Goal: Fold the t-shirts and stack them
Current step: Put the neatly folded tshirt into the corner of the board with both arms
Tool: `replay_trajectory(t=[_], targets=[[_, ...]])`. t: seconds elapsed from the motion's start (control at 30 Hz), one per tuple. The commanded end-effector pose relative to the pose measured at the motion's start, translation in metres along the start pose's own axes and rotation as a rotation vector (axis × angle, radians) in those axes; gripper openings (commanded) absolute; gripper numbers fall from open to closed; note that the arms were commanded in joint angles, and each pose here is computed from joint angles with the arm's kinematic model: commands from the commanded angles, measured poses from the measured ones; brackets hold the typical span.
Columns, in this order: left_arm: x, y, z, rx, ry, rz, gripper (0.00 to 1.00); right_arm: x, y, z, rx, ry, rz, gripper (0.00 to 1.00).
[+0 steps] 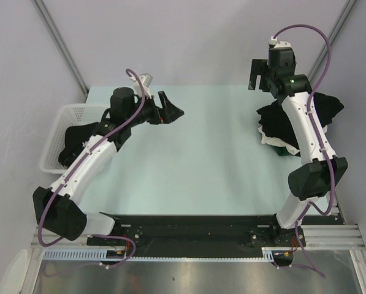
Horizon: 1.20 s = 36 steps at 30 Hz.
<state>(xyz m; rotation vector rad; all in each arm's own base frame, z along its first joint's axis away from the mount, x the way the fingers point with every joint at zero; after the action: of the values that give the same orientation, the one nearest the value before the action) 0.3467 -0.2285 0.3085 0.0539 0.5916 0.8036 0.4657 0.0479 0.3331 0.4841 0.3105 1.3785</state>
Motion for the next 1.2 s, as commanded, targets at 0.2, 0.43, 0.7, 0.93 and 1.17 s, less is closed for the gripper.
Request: replay_trajectory(t=[0.2, 0.43, 0.7, 0.93, 1.17], targets=[[-0.006, 0.011, 0.023, -0.087, -0.016, 0.015, 0.99, -0.025, 0.034, 0.019, -0.108, 0.03, -0.127, 1.0], [-0.009, 0.004, 0.025, -0.079, 0.017, -0.011, 1.0, -0.046, 0.049, 0.015, -0.132, 0.018, -0.176, 1.0], [-0.012, -0.002, 0.025, -0.058, 0.026, -0.037, 1.0, -0.066, 0.075, -0.039, 0.023, -0.064, -0.253, 1.0], [-0.013, -0.008, 0.025, -0.047, 0.03, -0.058, 0.99, -0.084, 0.097, -0.068, 0.049, -0.085, -0.279, 1.0], [-0.013, -0.012, 0.025, -0.034, 0.03, -0.069, 0.99, -0.071, 0.096, -0.068, 0.055, -0.102, -0.203, 1.0]])
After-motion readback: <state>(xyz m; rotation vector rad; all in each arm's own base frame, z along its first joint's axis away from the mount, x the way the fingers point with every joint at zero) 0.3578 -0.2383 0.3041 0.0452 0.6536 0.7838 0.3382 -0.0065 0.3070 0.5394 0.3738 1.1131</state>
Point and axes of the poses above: each gripper's point midway between its finger pads, its own y axis back along the fingers, its own x axis along the line the jaws close on, z = x × y, the point moved 1 cm from there along y, back along the fingers, and after that the axes turned 6 degrees about -y, right-handed, at the moved point
